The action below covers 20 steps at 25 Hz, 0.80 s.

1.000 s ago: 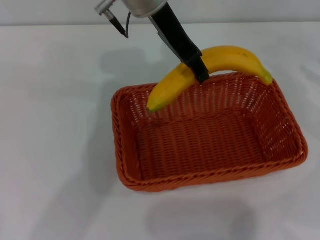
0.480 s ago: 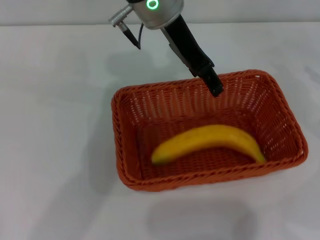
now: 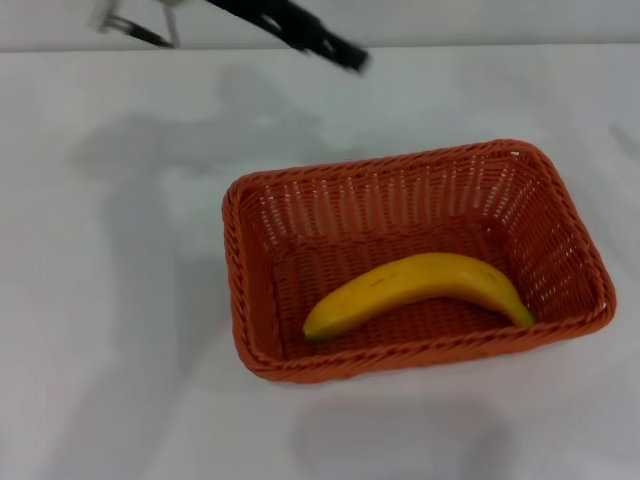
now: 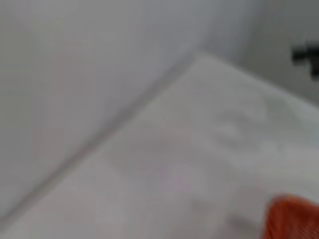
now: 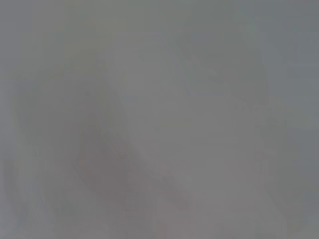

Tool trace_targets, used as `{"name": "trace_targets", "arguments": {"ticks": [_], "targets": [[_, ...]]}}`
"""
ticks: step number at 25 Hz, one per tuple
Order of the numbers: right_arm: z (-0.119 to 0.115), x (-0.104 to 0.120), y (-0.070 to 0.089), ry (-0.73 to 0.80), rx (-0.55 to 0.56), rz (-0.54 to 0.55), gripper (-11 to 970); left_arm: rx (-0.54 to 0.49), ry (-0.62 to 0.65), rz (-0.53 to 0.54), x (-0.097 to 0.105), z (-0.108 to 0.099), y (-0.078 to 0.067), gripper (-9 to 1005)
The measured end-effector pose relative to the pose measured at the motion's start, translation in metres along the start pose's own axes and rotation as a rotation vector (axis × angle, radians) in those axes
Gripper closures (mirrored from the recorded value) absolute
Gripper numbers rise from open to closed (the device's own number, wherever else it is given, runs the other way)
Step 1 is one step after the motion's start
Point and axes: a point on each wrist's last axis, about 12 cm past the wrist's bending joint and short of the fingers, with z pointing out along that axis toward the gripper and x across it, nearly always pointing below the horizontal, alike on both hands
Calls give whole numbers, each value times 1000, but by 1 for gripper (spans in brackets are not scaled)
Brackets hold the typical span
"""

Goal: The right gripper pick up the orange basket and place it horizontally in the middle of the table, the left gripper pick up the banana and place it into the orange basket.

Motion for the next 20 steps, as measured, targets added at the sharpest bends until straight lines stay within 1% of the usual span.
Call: {"name": "trace_targets", "arguments": {"ticks": [2,4,5,7,9,12,13,17,18,19,20], "targets": [[3,5,3,-40,11,-29,266,-43,-144,-1,19,-19,15,102],[6,11,6,-82,20,-62,266,-80,-261,4,38,-34,25,102],[8,14,8,-106,23,-77,266,-106,-331,6,53,-45,30,102],[10,18,13,-153,24,-97,266,-154,-442,5,78,-66,35,102],[12,22,16,-199,24,-109,266,-208,-541,6,103,-86,38,102],[15,29,20,-261,22,-112,266,-287,-682,19,144,-112,35,102],[15,32,21,-283,29,-108,266,-328,-740,28,163,-122,32,102],[10,44,22,-365,75,-120,265,-472,-860,1,229,-144,20,102],[9,47,23,-379,82,-131,265,-514,-890,-9,246,-148,15,102],[7,52,25,-399,90,-142,265,-535,-902,-17,257,-150,12,102],[3,56,27,-425,102,-152,265,-572,-928,-27,272,-152,7,102]]}}
